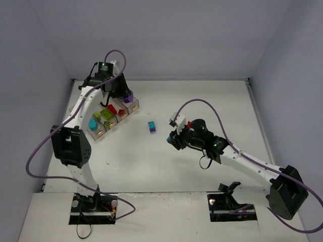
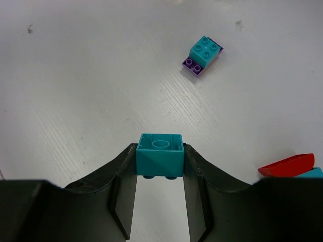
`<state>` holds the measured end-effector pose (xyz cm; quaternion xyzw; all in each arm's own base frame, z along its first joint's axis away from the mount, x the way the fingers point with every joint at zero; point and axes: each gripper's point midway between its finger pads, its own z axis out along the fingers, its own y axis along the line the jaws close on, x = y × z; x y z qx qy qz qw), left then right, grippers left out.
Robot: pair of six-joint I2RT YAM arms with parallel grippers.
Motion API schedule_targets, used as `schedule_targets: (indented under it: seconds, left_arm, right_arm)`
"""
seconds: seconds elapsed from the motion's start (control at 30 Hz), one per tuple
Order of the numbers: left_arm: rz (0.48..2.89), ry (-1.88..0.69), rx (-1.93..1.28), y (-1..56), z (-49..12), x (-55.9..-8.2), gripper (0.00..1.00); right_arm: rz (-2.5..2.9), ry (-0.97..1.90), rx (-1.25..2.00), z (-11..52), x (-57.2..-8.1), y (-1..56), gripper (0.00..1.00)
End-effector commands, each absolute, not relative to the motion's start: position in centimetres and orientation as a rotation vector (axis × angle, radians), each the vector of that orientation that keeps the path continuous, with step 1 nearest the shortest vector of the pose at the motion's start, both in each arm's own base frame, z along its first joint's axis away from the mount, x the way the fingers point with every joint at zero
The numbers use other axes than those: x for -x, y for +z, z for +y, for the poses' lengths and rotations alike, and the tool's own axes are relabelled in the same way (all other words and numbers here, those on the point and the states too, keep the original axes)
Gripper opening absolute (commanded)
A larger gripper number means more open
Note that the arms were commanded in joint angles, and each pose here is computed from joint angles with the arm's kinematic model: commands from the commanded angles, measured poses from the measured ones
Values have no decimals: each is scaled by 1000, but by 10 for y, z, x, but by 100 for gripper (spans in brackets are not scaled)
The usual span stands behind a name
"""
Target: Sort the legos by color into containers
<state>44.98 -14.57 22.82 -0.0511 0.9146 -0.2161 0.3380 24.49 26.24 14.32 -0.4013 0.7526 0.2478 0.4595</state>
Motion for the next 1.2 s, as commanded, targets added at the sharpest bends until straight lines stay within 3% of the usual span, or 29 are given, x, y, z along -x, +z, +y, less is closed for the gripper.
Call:
schedule_targets:
  seconds: [0.0, 0.27, 0.33, 0.47, 0.63, 0.67, 0.87, 1.17]
  left_arm:
    - [2284, -339, 299, 221, -101, -505, 0]
    - [2255, -269, 346, 194, -95, -565, 1]
    - [2272, -265, 345, 181, -96, -573, 6]
    - [2283, -264, 346, 174, -97, -577, 23]
    - [2279, -261, 330, 181, -96, -569, 59]
    - [2277, -260, 321, 184, -95, -567, 62]
    - [2267, -349, 278, 235, -108, -517, 67]
    - [2375, -1003, -76, 272, -215, -364, 67]
  right_arm:
    - [1754, 621, 933, 275, -262, 182, 0]
    - [1752, 634, 924, 278, -264, 187, 0]
    - [1754, 633, 922, 279, -265, 187, 0]
    - [1763, 623, 917, 278, -267, 186, 0]
    - [1752, 619, 924, 280, -269, 190, 0]
    - [1742, 619, 925, 281, -270, 193, 0]
    - [1685, 623, 966, 290, -275, 208, 1]
    - [1557, 659, 1105, 307, -271, 230, 4]
